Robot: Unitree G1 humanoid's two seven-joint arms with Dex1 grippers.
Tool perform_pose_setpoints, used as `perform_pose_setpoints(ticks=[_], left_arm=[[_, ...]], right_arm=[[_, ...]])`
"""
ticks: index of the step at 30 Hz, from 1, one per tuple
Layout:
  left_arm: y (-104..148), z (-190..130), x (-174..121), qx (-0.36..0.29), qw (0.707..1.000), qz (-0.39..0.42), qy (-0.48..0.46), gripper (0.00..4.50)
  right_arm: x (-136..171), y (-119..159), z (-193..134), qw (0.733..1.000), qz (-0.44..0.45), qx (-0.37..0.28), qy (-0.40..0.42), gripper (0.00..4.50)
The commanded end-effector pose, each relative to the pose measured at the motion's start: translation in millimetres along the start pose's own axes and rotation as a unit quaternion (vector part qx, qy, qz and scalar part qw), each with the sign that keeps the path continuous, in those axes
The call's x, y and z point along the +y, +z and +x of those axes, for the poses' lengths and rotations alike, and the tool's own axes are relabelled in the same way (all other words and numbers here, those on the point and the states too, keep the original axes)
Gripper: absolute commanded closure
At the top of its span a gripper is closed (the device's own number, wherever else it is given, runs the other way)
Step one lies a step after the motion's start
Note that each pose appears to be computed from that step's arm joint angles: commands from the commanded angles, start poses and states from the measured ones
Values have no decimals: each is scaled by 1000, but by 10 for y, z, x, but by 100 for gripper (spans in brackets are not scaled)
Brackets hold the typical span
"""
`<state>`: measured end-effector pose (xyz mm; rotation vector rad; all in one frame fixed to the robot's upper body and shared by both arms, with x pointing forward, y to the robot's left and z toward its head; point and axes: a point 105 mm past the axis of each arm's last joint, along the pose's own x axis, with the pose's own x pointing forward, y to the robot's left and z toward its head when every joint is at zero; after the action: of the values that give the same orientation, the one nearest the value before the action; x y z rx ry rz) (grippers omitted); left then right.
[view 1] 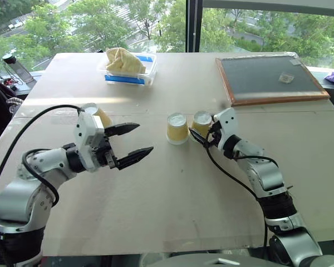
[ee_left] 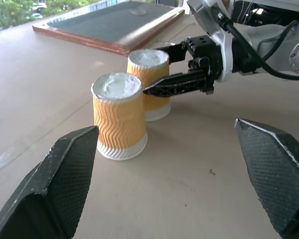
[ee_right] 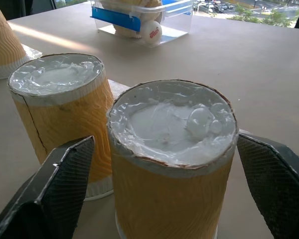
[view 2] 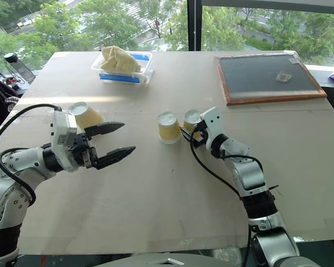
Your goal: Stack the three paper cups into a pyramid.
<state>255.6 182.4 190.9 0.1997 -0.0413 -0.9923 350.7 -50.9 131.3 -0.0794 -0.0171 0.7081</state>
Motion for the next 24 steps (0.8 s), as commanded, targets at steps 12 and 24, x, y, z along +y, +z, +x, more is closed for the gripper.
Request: perform_pose_setpoints(ticks=[12,24], left_arm=[[-166,-713,637,-57,925,52,373,0],[-438,-740,1067,-36,894,47,444,0]], right_arm=[[-47,176,-1003,997,-29,-18,75,10],[232,527,-1425,976,-17,-142,162,10]])
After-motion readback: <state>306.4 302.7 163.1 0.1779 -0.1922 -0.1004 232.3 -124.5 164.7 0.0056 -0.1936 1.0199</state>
